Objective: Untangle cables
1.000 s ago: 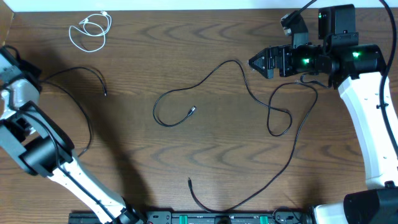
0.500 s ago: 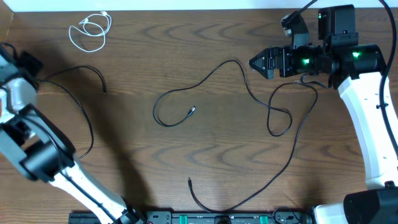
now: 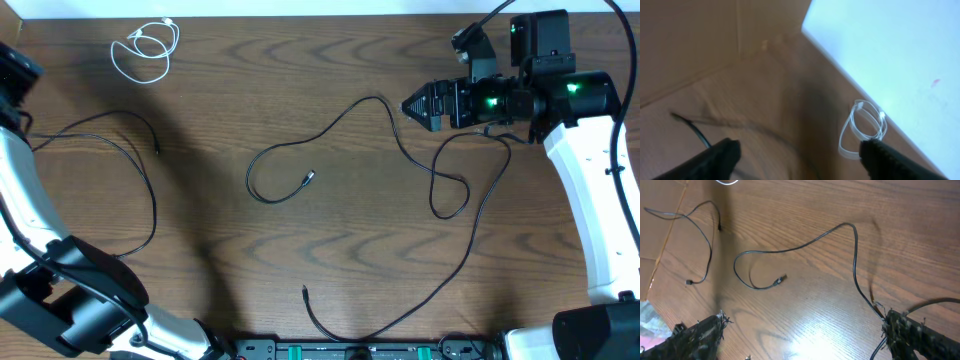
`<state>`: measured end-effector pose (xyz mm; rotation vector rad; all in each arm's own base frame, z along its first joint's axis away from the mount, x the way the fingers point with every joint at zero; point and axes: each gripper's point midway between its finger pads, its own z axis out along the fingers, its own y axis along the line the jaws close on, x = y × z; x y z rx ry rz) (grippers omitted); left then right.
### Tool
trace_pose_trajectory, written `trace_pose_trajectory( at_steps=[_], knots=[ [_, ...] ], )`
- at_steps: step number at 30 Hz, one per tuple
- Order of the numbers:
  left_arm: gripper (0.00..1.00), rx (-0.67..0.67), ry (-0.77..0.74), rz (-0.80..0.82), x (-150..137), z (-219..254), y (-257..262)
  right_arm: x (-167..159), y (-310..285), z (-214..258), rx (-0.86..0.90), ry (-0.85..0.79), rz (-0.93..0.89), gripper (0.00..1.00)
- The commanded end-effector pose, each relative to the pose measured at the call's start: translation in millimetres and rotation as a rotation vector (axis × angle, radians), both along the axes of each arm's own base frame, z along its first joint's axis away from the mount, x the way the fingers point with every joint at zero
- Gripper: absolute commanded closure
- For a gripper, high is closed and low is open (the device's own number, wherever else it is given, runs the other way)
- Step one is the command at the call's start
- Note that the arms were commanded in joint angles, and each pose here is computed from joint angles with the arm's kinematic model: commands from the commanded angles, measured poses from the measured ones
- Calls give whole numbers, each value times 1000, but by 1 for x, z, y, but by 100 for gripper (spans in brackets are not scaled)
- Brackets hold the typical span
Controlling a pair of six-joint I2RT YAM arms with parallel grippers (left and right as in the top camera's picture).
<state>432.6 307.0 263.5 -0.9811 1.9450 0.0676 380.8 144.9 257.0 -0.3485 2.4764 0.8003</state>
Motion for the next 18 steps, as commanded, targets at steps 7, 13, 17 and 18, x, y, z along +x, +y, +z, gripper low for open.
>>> trace_pose_trajectory(
  at_steps=[7,13,17,18],
  knots=[
    [39,-305,358,-1,-58,-85,-49,-4,3,1,-18,-17,37,1],
    [38,-421,584,-70,-101,-119,-90,-3,3,1,-33,-44,65,1],
    [37,-425,704,-142,-114,-145,-115,1,3,4,-30,-66,64,1],
    [37,-414,743,-139,-119,-152,-118,1,3,4,-30,-68,64,1]
  ],
)
